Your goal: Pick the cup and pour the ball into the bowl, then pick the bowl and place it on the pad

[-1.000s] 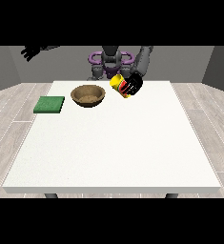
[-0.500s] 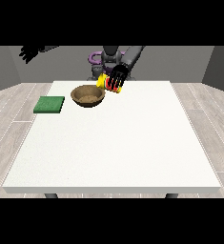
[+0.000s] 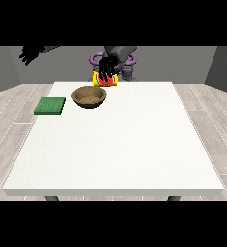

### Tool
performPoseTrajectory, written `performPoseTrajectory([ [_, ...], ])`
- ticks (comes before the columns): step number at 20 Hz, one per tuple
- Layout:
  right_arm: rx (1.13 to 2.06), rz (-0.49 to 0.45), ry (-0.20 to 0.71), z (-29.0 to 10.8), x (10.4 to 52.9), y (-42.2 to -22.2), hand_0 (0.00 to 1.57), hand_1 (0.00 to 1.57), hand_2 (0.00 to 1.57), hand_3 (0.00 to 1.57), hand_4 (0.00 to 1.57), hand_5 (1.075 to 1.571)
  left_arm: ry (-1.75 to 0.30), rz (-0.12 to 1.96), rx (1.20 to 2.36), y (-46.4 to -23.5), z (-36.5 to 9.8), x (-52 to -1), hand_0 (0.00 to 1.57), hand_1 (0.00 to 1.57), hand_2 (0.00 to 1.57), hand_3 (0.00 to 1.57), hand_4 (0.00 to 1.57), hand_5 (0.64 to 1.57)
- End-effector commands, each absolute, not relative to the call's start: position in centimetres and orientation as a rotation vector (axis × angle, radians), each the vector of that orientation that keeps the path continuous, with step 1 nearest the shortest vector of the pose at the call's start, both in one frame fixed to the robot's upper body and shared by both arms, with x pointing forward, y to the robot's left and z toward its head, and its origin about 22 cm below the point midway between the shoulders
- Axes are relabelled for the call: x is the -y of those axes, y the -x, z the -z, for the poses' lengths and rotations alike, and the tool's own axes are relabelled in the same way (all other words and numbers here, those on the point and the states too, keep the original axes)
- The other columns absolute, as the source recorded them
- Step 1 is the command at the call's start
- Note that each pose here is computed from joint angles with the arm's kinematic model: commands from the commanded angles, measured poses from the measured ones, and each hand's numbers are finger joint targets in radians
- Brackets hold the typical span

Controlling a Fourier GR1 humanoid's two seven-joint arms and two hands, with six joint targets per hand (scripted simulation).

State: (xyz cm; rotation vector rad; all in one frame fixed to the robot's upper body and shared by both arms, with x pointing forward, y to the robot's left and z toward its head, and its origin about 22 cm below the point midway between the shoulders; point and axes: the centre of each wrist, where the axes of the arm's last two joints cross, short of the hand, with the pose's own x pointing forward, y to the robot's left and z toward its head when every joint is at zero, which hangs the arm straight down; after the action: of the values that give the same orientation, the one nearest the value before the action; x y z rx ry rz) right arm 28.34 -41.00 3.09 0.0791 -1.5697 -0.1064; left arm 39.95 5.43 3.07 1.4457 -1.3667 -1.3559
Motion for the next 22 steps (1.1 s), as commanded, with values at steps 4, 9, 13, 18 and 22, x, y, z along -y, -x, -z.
performPoseTrajectory([
  [4, 1.560, 0.091, -0.113, -2.0, 39.2, -29.9, 0.00, 0.00, 0.00, 0.33, 0.69, 1.553, -1.617, 1.574, 1.229, -37.9, -4.1, -2.2, 0.41, 0.41, 1.34, 1.55, 1.02, 1.571],
  [9, 1.514, 0.120, -0.054, -0.1, 39.1, -28.1, 0.00, 0.00, 0.00, 0.27, 0.69, 1.548, -1.521, 1.730, 1.196, -36.2, -2.6, -2.1, 0.17, 0.17, 1.19, 1.57, 1.13, 1.570],
  [13, 1.529, 0.111, -0.079, -0.8, 38.4, -29.0, 0.00, 0.00, 0.00, 0.18, 0.74, 1.553, -1.544, 1.607, 1.275, -37.3, -6.1, -1.2, 0.00, 0.00, 1.10, 1.54, 1.11, 1.571],
  [18, 1.494, 0.157, -0.021, -0.4, 40.4, -27.0, 0.00, 0.00, 0.00, 0.18, 0.74, 1.553, -1.232, 1.137, 1.458, -38.9, -6.0, -8.8, 1.04, 1.04, 1.57, 1.44, 1.27, 1.567],
  [22, 1.453, 0.186, 0.017, 0.2, 40.1, -26.6, 0.00, 0.00, 0.00, 0.13, 0.78, 1.559, -0.967, 0.718, 1.568, -40.5, -10.5, -12.8, 0.64, 0.64, 0.94, 0.67, 1.28, 1.545],
])
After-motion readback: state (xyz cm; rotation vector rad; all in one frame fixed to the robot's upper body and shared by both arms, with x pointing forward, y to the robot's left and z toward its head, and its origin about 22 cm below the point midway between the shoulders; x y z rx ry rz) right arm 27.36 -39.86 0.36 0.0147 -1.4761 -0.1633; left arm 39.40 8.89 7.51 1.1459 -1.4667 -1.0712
